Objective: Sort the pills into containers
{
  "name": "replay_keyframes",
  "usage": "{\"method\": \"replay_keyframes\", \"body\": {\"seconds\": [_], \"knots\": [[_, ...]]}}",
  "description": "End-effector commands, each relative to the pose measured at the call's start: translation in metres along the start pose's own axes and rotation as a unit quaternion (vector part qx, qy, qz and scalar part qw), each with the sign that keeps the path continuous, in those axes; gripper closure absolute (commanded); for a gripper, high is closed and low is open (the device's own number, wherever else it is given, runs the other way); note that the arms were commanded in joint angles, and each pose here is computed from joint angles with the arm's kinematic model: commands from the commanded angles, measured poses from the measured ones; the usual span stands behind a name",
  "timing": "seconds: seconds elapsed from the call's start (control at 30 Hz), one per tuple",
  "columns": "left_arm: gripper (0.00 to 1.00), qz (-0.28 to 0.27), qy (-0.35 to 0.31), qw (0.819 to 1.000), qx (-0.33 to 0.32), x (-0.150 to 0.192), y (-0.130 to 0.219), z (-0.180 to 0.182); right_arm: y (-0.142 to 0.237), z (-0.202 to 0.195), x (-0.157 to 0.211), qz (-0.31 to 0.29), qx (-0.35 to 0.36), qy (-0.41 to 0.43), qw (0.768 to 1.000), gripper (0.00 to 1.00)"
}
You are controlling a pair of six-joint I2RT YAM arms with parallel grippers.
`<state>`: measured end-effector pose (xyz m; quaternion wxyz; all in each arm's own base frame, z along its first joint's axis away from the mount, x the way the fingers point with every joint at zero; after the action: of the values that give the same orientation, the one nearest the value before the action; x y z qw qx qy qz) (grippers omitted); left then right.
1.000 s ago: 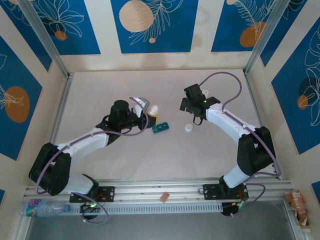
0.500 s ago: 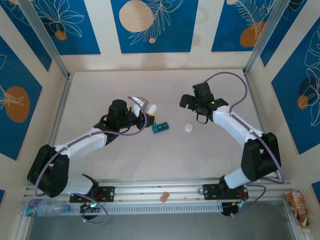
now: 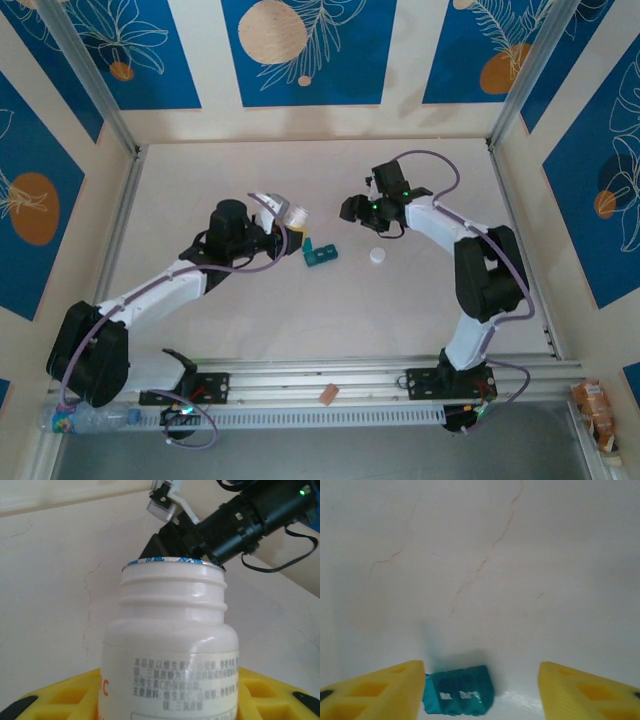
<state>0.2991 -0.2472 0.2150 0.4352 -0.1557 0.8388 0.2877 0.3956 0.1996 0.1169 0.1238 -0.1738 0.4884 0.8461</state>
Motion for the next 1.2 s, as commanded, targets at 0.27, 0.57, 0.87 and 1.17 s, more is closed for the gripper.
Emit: {"method": "replay_keyframes", "body": {"seconds": [0.27,0.57,0.87,1.17], "knots": [[1.00,0.014,0.020,0.999,-0.027,0.018,0.009,0.011,-0.050,0.025,0.011,0.079,-0.068,-0.008,0.995,0.55],[1.00,0.016,0.025,0.999,-0.031,0.023,0.011,0.013,-0.077,0.034,0.027,0.121,-0.077,-0.002,0.990,0.61],[1.00,0.016,0.025,0.999,-0.032,0.024,0.010,0.014,-0.074,0.033,0.045,0.132,-0.082,0.001,0.988,0.63],[1.00,0.015,0.024,0.999,-0.032,0.024,0.010,0.014,-0.064,0.038,0.059,0.134,-0.094,0.007,0.986,0.64]]}}
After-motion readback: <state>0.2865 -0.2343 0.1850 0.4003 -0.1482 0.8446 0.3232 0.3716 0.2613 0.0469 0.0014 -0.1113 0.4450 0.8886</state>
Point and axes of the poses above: each hand's point on the last joint's axis, 136 mm out from that joint toward the fingers, its own y axis back along the fingers, its own z axis along the line the jaws close on, x = y × z, the point moved 2 cm from there along y, back along the fingers, and after that the axes turned 12 degrees about y, right-handed, at the moved point
